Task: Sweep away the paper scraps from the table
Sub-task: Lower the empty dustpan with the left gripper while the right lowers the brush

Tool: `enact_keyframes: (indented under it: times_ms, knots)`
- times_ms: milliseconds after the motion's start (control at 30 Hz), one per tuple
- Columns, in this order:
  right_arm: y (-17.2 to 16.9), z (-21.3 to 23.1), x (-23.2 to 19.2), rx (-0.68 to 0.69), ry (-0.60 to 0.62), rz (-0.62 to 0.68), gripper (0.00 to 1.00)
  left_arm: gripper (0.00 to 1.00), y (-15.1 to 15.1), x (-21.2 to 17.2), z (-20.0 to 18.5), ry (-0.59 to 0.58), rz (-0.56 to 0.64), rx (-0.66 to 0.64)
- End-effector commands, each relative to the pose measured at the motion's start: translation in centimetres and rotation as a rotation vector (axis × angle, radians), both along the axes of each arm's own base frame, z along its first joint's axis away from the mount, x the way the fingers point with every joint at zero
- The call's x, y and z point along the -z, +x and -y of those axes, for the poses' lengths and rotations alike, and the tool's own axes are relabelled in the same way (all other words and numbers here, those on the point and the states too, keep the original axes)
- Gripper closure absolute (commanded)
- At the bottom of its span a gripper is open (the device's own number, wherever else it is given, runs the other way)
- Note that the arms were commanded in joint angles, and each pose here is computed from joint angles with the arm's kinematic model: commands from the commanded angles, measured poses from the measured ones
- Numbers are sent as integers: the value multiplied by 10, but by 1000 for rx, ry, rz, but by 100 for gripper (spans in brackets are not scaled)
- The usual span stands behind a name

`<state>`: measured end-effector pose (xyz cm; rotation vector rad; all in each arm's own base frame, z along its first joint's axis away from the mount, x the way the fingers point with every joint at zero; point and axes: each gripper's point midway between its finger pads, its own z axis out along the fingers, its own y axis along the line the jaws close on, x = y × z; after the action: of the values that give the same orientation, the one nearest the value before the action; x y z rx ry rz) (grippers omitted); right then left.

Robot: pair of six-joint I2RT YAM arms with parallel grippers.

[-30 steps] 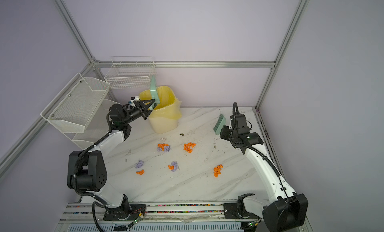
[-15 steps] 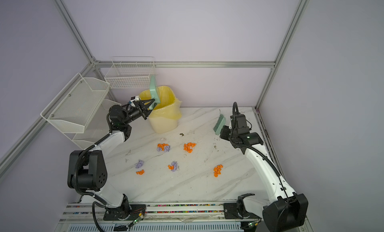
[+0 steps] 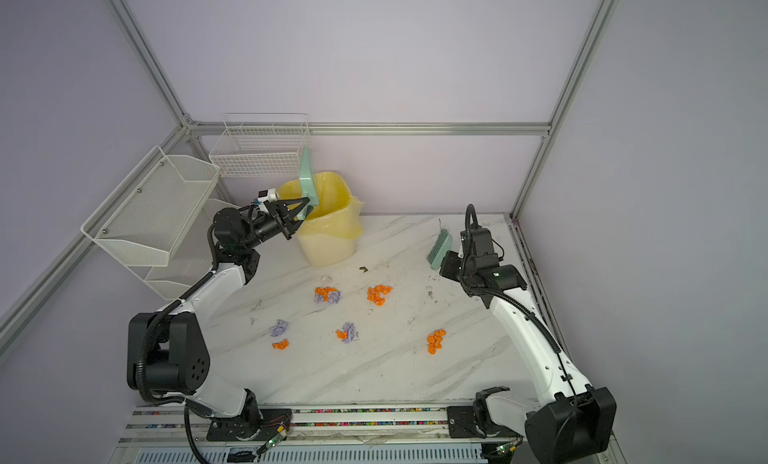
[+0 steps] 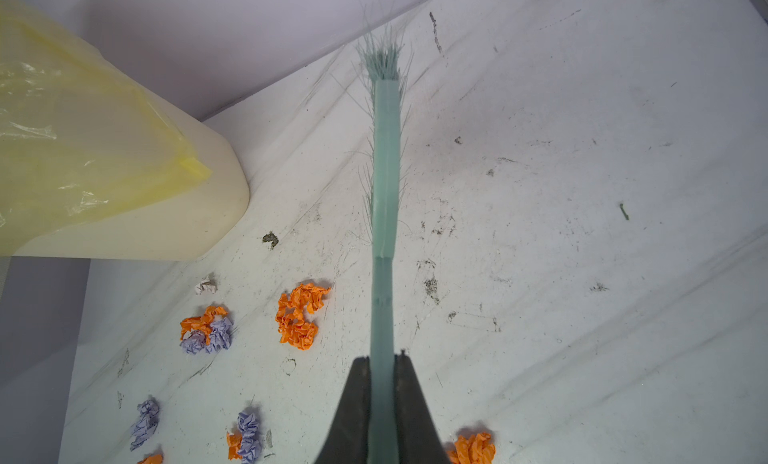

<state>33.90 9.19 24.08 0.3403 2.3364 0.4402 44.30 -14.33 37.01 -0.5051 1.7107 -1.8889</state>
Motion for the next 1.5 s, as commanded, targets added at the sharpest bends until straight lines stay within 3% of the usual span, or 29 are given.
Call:
enact_keyframes:
  times_ms: [0, 333, 667, 733, 867, 1200, 1467]
  knots:
    - [4, 5, -15, 37, 6, 32, 100, 97, -20, -17, 18, 92, 92, 43]
    - [-3, 27, -13, 117, -99, -62, 100, 96, -45, -18, 50, 283, 143, 92]
    - [-17, 35, 15, 128, -178, -267, 100, 92, -85, 4, 95, 544, 199, 214]
    - [-26, 38, 21, 127, -200, -315, 100, 91, -102, -6, 97, 587, 255, 216]
    - [-39, 61, 16, 171, -325, -361, 100, 91, -122, 1, 104, 675, 299, 247]
    - [-63, 69, 25, 160, -391, -501, 100, 91, -170, 75, 111, 912, 276, 374]
    - [-79, 58, 27, 94, -341, -549, 100, 91, -202, 119, 120, 1037, 263, 467]
